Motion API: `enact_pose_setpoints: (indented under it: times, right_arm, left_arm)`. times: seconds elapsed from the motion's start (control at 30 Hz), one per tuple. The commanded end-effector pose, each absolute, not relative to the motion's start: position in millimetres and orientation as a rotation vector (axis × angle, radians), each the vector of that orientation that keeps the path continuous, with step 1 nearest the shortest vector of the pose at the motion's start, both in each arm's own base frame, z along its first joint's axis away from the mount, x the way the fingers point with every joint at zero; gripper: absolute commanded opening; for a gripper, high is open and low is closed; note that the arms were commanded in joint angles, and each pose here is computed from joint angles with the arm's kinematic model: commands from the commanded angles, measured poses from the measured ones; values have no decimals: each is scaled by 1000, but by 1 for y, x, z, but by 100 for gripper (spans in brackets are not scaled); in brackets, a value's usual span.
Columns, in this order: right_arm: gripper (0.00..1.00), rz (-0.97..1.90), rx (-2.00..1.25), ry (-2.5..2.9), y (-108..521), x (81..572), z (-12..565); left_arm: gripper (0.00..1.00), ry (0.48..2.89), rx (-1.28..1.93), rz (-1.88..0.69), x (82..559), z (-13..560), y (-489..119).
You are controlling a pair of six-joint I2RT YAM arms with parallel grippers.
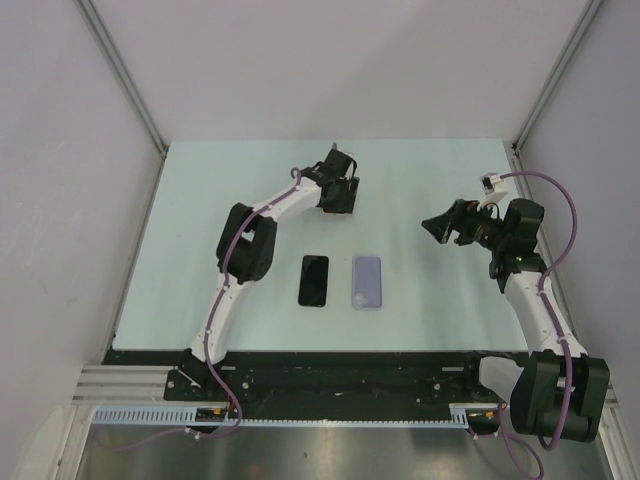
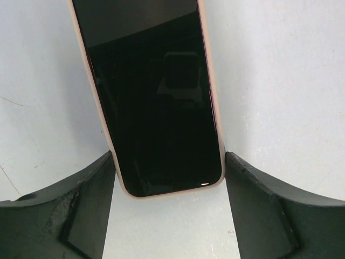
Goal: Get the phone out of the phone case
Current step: Move the phone to the center of the board.
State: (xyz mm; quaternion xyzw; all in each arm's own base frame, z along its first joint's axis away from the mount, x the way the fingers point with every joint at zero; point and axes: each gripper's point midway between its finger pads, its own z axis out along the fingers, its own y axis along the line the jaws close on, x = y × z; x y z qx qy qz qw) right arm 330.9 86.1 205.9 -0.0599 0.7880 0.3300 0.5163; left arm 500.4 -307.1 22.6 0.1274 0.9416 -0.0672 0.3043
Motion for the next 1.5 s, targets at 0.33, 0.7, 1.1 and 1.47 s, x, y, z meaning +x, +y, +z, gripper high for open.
enact_pose_setpoints:
  times: [0.33, 0.7, 1.1, 1.47]
  right_arm:
    - [86, 786, -172, 1834, 86, 333, 222]
    - [86, 774, -174, 1824, 85, 332, 225]
    - [87, 730, -129, 1812, 73, 336, 230]
    - [88, 650, -30, 1809, 47, 343, 230]
  left_arm:
    - [46, 2545, 445, -459, 435, 53, -367]
    - [65, 2561, 502, -489, 407, 38, -407]
    - [100, 2581, 529, -599, 381, 46, -430]
    - [100, 2490, 697, -996, 346, 71, -505]
